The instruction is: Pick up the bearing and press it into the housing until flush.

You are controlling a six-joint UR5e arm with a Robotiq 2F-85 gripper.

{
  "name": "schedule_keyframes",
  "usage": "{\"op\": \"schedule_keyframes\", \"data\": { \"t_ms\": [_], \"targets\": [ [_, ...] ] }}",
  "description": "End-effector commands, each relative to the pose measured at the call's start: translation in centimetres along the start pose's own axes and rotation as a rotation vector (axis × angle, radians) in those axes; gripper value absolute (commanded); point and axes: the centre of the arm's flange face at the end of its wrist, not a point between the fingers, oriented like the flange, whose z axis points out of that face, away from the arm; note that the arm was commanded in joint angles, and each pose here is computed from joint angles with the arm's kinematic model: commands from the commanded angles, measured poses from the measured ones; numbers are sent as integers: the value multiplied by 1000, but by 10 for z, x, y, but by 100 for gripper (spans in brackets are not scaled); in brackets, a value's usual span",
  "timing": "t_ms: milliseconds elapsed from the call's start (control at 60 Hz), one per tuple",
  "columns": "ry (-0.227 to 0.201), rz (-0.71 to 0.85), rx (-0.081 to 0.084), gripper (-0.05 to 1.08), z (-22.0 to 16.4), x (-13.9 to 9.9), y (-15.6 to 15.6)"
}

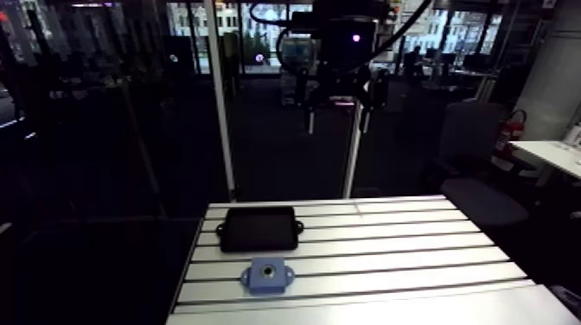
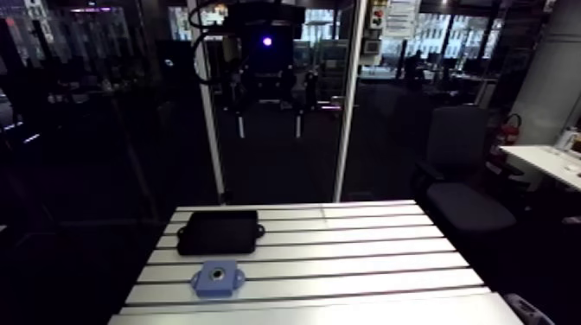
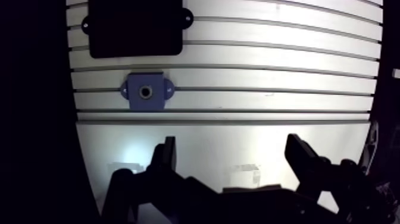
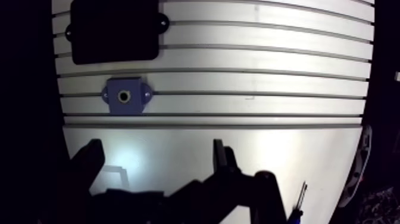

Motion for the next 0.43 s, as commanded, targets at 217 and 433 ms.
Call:
{"op": "schedule_keyframes", "data": {
  "t_ms": [217,433],
  "targets": [
    [-14,-2,-1,1,8,0,-1],
    [-19,-2,0,1,11,2,-1]
  ]
}}
